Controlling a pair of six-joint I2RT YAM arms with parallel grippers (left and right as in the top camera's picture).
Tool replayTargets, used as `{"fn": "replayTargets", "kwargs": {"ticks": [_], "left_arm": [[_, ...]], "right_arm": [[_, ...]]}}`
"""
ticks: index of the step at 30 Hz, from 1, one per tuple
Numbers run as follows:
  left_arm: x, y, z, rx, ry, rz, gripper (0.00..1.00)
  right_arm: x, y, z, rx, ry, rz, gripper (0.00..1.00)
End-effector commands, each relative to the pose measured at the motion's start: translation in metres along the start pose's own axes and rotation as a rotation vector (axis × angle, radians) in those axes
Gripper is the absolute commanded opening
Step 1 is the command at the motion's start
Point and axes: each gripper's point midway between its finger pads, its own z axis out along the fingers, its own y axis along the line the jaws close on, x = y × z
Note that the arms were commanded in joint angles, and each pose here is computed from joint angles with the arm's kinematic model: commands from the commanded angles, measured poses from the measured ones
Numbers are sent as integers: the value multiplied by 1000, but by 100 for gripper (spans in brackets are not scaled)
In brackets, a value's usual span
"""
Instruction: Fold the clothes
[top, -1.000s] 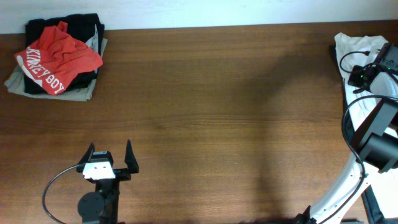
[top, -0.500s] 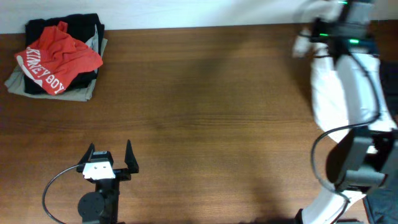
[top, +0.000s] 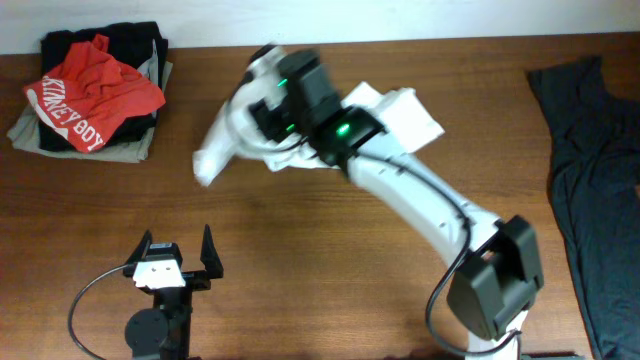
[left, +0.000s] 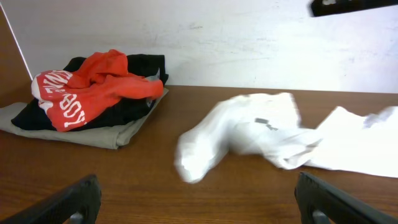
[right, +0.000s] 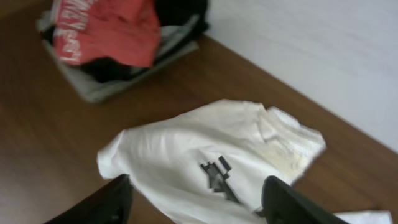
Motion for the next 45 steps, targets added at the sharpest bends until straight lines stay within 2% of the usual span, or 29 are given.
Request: {"fn": "replayTargets", "kwargs": {"ticks": [1,3,5,7,10,12,16,23,30,33,45], "left_arm": [[3,0,0,-3,3,1,99],[3,0,0,-3,3,1,99],[3,0,0,-3,3,1,99],[3,0,0,-3,3,1,99],[3,0,0,-3,3,1,99],[3,0,0,-3,3,1,99],[3,0,0,-3,3,1,99],[3,0,0,-3,3,1,99],[3,0,0,-3,3,2,99],[2,12,0,-70,5,89,99],[-1,16,-1,-95,-10,85,99]], "right_arm": [[-16,-28,-8,212,-48,38,80],[-25,-47,-20,280,-74,74,83],[-28,-63,-29,308,-84,95,92],[-27,-88,-40,348,-87,168,93],[2,-154,-60,453,-16,321,99],[27,-186,-69,504,56,362,98],[77,-229,-87,534,198,446,99],[125,-242,-84,400,303,567,99],[127,-239,-82,364,308,581,99],[127,-238,-82,358,307,582,98],[127,-238,-82,359,307,582,99]]}}
